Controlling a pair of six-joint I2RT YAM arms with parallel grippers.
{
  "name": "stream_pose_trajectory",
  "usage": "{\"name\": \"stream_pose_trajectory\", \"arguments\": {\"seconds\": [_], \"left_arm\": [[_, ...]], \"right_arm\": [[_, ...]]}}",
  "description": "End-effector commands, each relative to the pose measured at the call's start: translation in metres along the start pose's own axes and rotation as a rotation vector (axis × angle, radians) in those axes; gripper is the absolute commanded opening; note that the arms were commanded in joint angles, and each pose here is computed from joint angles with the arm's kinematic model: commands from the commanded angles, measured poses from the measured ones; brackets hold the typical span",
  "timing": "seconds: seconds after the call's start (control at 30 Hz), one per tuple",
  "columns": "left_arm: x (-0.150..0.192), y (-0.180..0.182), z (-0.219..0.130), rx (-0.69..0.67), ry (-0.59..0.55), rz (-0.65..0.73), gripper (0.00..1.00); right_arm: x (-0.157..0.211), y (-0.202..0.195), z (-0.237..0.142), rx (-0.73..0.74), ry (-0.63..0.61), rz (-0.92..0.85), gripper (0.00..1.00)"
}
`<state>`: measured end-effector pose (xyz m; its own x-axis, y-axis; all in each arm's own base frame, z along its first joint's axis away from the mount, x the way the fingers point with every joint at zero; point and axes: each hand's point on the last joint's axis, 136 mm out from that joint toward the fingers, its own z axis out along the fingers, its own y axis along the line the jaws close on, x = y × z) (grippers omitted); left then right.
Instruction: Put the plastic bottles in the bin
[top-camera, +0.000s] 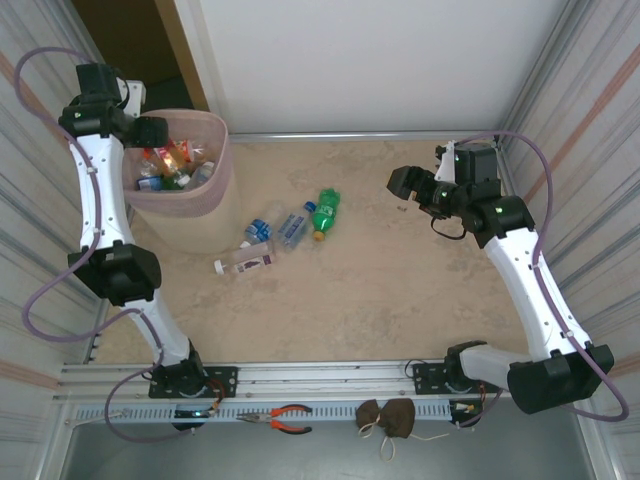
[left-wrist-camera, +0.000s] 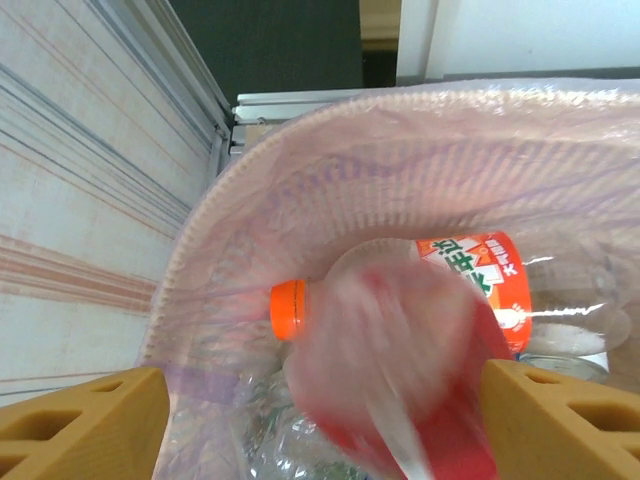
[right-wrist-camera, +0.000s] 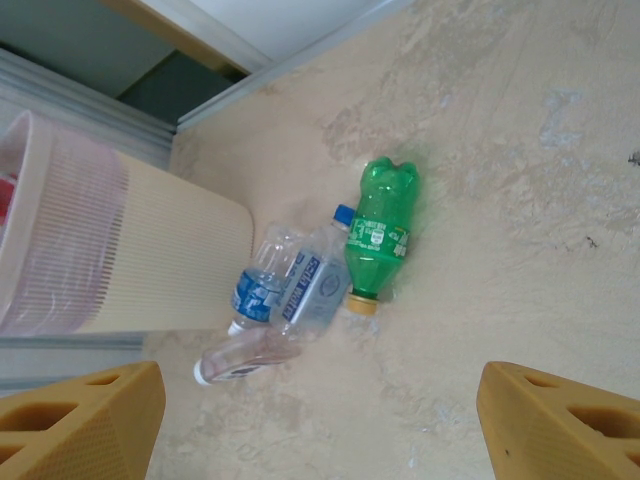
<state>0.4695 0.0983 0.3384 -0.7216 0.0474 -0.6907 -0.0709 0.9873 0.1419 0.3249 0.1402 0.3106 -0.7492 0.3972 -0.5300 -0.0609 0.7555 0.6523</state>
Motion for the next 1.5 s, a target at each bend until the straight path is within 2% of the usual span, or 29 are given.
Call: {"name": "stream_pose_trajectory", "arguments": {"seconds": [0.0,0.23,0.47,0.73,1.0,1.23,1.47], "left_arm": [[-0.021,-0.001,-0.028,0.028,-0.1,-0.03,0.81],[-0.021,-0.009,-0.02,0.075,-0.094,-0.038,0.77],[-0.004,-0.027,-0.008,0.168,-0.031,-0.056,0.54],[0.038,-0.052,-0.003,0.263,0.027,-0.091,0.42],[0.062,-0.068,-0.005,0.314,0.05,-0.114,0.37],[0.028,-0.072,-0.051,0.337,-0.083,-0.112,0.42],[0.017,-0.114,-0.094,0.424,-0.158,0.022,0.46]], "right_arm": [[-0.007,0.007,-0.007,-0.027,-0.031,-0.018,0.8],[-0.008,0.009,-0.009,-0.03,-0.035,-0.021,0.8],[-0.008,0.01,-0.012,-0.03,-0.042,-0.023,0.8],[-0.006,0.009,-0.013,-0.032,-0.038,-0.02,0.8],[-0.005,0.01,-0.015,-0.036,-0.04,-0.021,0.8],[-0.006,0.011,-0.019,-0.036,-0.05,-0.027,0.8],[-0.004,0.01,-0.021,-0.031,-0.051,-0.026,0.8]]}}
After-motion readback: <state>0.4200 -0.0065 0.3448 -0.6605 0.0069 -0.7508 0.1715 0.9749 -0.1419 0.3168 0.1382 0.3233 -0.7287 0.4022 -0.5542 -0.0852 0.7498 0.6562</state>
